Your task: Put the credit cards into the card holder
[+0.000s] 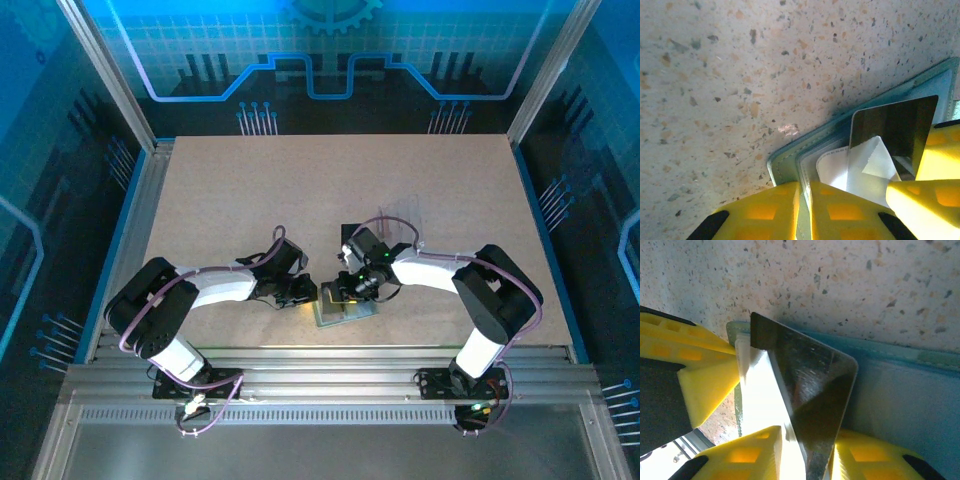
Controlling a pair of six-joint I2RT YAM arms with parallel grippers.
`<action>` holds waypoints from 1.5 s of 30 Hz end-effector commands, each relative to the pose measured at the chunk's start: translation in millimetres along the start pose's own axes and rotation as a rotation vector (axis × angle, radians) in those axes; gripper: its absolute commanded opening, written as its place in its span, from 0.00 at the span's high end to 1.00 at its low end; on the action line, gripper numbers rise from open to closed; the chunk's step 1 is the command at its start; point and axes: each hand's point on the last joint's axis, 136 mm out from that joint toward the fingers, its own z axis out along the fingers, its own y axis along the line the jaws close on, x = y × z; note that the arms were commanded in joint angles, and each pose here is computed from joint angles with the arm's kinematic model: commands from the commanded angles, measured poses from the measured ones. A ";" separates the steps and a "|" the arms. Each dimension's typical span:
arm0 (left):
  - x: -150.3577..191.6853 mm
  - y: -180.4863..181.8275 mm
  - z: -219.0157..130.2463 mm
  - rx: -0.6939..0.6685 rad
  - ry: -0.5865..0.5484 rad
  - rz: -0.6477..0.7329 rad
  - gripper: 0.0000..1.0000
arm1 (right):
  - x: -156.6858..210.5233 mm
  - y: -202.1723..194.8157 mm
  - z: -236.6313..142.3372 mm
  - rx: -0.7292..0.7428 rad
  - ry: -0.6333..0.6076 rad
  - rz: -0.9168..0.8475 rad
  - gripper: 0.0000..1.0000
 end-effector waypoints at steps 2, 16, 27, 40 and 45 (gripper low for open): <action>26.2 31.0 9.4 -0.092 0.086 -0.031 0.85 | 4.8 -5.7 0.0 -0.002 0.021 0.016 0.74; 26.5 32.6 11.9 -0.100 0.095 -0.034 0.85 | 5.3 -12.7 -2.8 -0.023 0.041 0.029 0.67; 26.1 32.0 12.5 -0.100 0.097 -0.034 0.85 | -2.9 -10.1 -7.5 -0.060 0.025 0.039 0.70; 25.7 33.4 11.4 -0.111 0.095 -0.027 0.85 | -1.0 -16.9 -3.5 -0.035 0.048 0.052 0.93; 25.1 35.3 11.7 -0.121 0.091 -0.021 0.85 | 3.2 -28.6 -7.2 0.018 0.074 0.062 1.00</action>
